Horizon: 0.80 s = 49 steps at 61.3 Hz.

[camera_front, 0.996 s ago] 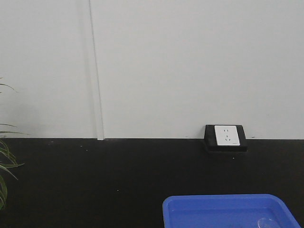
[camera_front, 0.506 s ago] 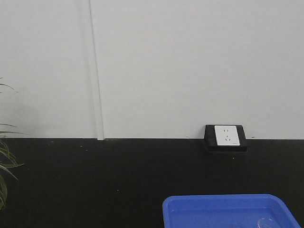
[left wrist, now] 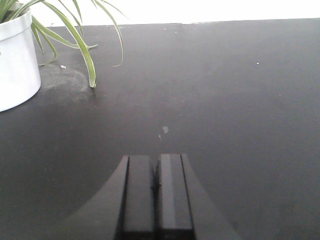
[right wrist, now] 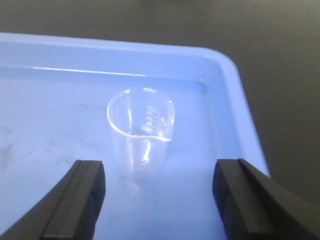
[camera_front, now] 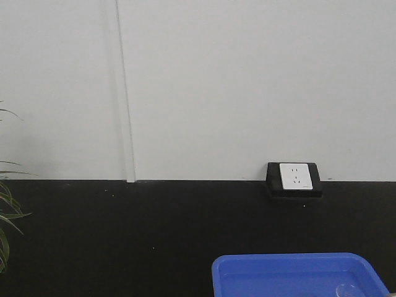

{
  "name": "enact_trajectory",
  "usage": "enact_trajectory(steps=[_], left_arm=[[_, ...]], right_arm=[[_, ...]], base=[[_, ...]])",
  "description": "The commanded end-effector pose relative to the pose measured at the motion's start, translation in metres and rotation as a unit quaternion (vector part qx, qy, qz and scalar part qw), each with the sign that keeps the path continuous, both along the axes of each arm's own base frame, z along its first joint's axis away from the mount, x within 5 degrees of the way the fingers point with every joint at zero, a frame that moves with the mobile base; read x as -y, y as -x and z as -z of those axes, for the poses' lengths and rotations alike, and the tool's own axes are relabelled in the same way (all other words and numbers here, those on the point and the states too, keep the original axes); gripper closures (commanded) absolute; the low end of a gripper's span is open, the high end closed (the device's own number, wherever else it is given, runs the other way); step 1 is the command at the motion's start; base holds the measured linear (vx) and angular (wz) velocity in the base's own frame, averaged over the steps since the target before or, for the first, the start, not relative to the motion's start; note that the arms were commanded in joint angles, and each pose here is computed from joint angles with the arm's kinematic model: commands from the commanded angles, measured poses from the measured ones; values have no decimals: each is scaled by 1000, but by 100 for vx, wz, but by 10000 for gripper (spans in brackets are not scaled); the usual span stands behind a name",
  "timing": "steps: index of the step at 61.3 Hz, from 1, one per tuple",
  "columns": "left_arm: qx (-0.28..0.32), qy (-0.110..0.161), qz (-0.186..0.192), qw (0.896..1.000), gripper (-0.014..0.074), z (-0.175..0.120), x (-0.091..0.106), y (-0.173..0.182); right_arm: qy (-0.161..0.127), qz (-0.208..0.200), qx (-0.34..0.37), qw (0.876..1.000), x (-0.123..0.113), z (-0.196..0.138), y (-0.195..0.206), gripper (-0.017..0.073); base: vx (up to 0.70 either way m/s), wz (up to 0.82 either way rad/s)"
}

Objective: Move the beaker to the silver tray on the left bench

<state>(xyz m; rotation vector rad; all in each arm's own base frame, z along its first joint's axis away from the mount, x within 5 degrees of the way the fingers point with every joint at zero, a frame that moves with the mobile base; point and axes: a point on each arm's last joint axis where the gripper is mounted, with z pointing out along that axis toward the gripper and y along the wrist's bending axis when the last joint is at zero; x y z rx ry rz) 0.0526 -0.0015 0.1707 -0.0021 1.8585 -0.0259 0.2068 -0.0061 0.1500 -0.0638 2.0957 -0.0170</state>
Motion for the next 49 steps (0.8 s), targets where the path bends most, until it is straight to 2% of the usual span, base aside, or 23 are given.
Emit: enact_trajectory(steps=[1, 19, 49], left_arm=[[34, 5, 0, 999, 592, -1, 0, -2], [34, 5, 0, 999, 592, -1, 0, -2], [34, 5, 0, 999, 592, -1, 0, -2]], right_arm=[[4, -12, 83, 997, 0, -7, -17, 36], [-11, -25, 93, 995, -3, 28, -36, 36], [-13, -33, 110, 993, -1, 46, -91, 45]], base=[[0, 0], [0, 0], [0, 0]])
